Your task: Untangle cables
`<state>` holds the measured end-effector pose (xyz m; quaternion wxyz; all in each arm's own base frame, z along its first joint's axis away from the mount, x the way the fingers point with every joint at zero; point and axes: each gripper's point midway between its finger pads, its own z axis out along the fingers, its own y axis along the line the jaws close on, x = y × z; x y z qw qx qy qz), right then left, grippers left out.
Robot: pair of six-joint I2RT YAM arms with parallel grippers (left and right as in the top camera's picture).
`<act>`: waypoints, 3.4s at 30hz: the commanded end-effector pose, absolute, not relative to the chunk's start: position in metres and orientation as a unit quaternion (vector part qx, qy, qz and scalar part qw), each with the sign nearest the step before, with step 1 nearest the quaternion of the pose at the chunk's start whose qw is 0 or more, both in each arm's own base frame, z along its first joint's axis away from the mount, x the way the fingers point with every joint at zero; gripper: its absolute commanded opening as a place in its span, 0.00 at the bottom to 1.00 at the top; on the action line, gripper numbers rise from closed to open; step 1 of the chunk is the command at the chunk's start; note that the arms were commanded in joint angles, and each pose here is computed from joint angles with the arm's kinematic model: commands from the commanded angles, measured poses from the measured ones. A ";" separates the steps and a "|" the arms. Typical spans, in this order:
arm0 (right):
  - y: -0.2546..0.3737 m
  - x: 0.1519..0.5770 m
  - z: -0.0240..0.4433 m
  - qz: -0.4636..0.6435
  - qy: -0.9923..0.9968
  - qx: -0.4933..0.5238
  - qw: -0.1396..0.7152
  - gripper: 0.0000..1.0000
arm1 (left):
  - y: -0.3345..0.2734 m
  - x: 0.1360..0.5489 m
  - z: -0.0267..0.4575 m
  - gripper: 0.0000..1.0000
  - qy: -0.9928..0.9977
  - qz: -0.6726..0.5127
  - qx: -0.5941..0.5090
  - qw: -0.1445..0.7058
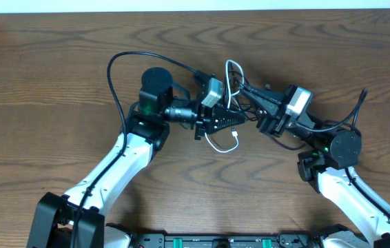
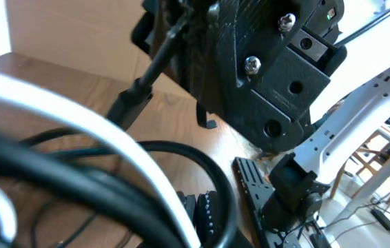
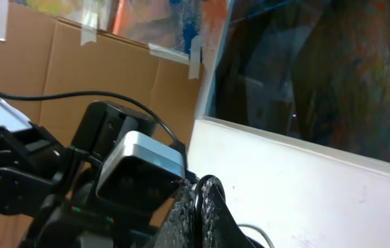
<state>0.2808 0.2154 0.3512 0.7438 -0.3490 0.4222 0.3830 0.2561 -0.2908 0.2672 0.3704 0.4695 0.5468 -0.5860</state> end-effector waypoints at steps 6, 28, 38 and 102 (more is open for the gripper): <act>0.215 0.284 0.359 0.422 0.438 -0.306 0.733 0.01 | -0.294 0.248 0.275 0.08 0.534 -0.591 0.480 0.368; 0.201 0.313 0.355 0.458 0.483 -0.193 0.720 0.01 | -0.294 0.248 0.275 0.07 0.534 -0.591 0.480 0.368; 0.193 0.311 0.369 0.450 0.459 -0.180 0.745 0.01 | -0.299 0.243 0.275 0.07 0.530 -0.594 0.485 0.363; 0.178 0.344 0.307 0.500 0.592 -0.127 0.620 0.99 | -0.243 0.285 0.295 0.07 0.541 -0.575 0.450 0.417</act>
